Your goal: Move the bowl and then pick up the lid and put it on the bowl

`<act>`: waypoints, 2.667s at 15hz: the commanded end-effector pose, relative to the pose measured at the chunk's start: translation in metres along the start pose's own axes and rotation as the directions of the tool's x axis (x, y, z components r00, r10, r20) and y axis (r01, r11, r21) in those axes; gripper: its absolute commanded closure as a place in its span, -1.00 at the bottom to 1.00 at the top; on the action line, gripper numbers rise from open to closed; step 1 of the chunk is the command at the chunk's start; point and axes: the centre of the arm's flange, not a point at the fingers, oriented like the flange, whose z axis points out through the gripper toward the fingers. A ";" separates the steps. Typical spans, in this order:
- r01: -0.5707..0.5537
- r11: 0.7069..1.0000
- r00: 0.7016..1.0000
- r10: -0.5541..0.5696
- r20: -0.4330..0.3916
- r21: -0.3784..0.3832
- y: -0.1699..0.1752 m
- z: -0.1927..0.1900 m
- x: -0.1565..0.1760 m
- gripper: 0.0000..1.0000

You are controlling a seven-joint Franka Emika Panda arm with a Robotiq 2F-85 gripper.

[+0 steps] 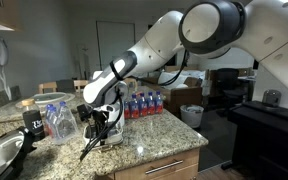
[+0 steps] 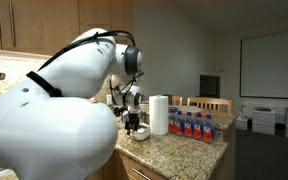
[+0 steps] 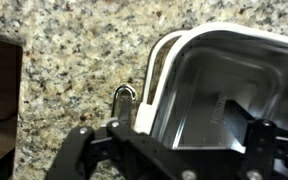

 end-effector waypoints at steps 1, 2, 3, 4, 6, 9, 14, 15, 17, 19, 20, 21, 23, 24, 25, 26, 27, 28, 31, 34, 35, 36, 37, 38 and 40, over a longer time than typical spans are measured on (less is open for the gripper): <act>0.008 0.999 1.000 -0.007 0.018 -0.047 -0.010 0.009 -0.003 -0.24; 0.008 0.999 1.000 -0.008 0.016 -0.051 -0.009 0.009 -0.004 -0.11; 0.008 0.999 1.000 -0.008 0.013 -0.053 -0.009 0.010 -0.004 0.04; 0.008 0.999 1.000 -0.008 0.011 -0.053 -0.009 0.009 -0.005 0.15; 0.010 0.999 1.000 -0.010 0.006 -0.047 -0.007 0.005 -0.008 0.42; 0.014 0.999 1.000 -0.014 0.000 -0.036 -0.005 0.002 -0.012 0.82; 0.009 1.000 1.000 -0.009 -0.005 -0.010 -0.007 -0.005 -0.016 0.89; 0.009 1.000 1.000 -0.009 -0.006 -0.006 -0.007 -0.006 -0.016 0.91; 0.007 1.000 1.000 -0.007 -0.011 -0.001 -0.006 -0.005 -0.017 0.91; 0.004 1.000 1.000 -0.004 -0.016 0.005 -0.003 -0.005 -0.018 0.90; 0.003 1.000 1.000 -0.003 -0.018 0.011 -0.002 -0.005 -0.018 0.90; 0.000 1.000 1.000 0.001 -0.022 0.021 -0.001 -0.006 -0.019 0.90; -0.007 0.999 1.000 0.008 -0.024 0.044 0.001 -0.008 -0.021 0.90; -0.011 0.998 1.000 0.013 -0.027 0.060 0.002 -0.009 -0.022 0.90; -0.017 0.997 0.999 0.019 -0.028 0.075 0.004 -0.009 -0.024 0.90; -0.020 0.996 0.999 0.023 -0.031 0.086 0.004 -0.009 -0.026 0.89; -0.024 0.995 0.999 0.027 -0.031 0.095 0.005 -0.009 -0.028 0.90; -0.033 0.994 0.999 0.036 -0.028 0.105 0.006 -0.007 -0.030 0.90; -0.052 0.990 0.998 0.055 -0.025 0.132 0.009 -0.006 -0.037 0.90; -0.071 0.983 0.997 0.075 -0.022 0.168 0.012 -0.009 -0.042 0.89; -0.079 0.981 0.996 0.084 -0.020 0.180 0.013 -0.010 -0.043 0.90; -0.087 0.977 0.995 0.093 -0.022 0.193 0.014 -0.011 -0.044 0.90; -0.094 0.975 0.995 0.101 -0.024 0.203 0.014 -0.012 -0.045 0.90; -0.099 0.972 0.994 0.107 -0.025 0.211 0.015 -0.014 -0.046 0.90; -0.105 0.971 0.993 0.113 -0.027 0.216 0.016 -0.017 -0.048 0.90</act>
